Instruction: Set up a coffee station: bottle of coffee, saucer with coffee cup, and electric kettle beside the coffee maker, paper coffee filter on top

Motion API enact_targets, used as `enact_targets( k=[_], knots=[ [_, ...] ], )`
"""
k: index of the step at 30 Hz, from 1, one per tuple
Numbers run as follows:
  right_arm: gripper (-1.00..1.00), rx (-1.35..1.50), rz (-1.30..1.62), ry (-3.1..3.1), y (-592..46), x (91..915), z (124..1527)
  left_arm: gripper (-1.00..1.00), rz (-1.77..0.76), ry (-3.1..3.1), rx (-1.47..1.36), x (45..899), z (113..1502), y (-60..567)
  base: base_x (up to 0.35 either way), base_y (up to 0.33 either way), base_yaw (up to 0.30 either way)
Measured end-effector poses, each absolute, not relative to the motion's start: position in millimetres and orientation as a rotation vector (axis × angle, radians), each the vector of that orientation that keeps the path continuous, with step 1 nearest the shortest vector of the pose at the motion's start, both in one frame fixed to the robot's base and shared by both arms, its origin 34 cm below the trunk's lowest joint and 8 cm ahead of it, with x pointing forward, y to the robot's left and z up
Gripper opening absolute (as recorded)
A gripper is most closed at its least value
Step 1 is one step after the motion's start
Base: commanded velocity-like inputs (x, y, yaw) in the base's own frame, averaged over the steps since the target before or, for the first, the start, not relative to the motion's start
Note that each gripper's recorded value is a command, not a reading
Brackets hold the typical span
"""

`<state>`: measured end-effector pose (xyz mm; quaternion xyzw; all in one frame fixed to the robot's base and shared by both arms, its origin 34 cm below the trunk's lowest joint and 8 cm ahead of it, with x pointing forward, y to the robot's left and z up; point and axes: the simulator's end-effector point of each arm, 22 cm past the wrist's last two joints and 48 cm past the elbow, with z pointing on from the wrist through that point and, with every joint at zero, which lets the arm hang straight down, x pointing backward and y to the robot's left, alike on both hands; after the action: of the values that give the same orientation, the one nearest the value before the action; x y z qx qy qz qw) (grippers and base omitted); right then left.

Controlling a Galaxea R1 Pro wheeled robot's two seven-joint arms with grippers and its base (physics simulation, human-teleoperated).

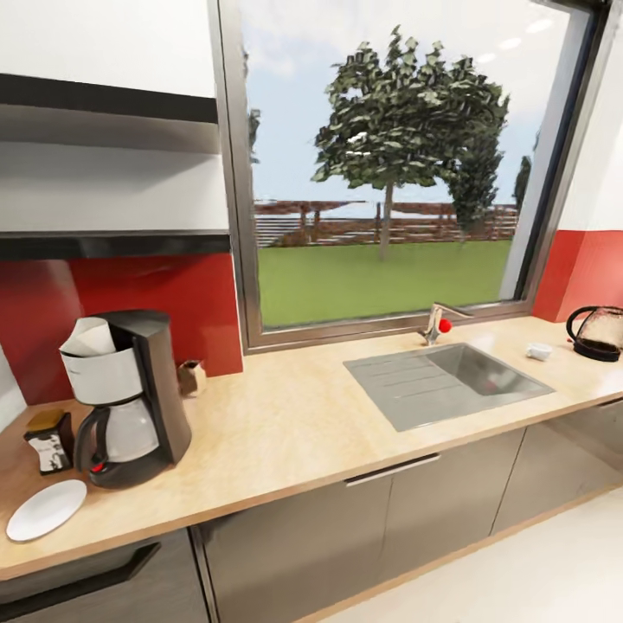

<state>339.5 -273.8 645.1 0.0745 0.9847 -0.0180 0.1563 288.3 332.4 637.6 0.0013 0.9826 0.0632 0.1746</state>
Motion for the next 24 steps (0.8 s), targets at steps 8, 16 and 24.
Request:
enact_targets(
  k=[8,16,24],
  knots=[
    [1.00,0.213,-0.052,2.820,-273.7,339.5,645.0,1.00,0.179,2.784,0.002,288.4,637.6,332.4,0.168,-0.234,-0.266],
    [1.00,0.213,-0.053,2.820,-274.0,339.3,645.0,1.00,0.176,2.787,0.002,287.8,637.3,331.4,0.186,-0.233,-0.265],
    [1.00,0.214,-0.053,2.820,-274.3,339.3,645.1,1.00,0.175,2.787,0.002,287.5,637.2,331.3,0.221,-0.218,-0.265]
  ],
)
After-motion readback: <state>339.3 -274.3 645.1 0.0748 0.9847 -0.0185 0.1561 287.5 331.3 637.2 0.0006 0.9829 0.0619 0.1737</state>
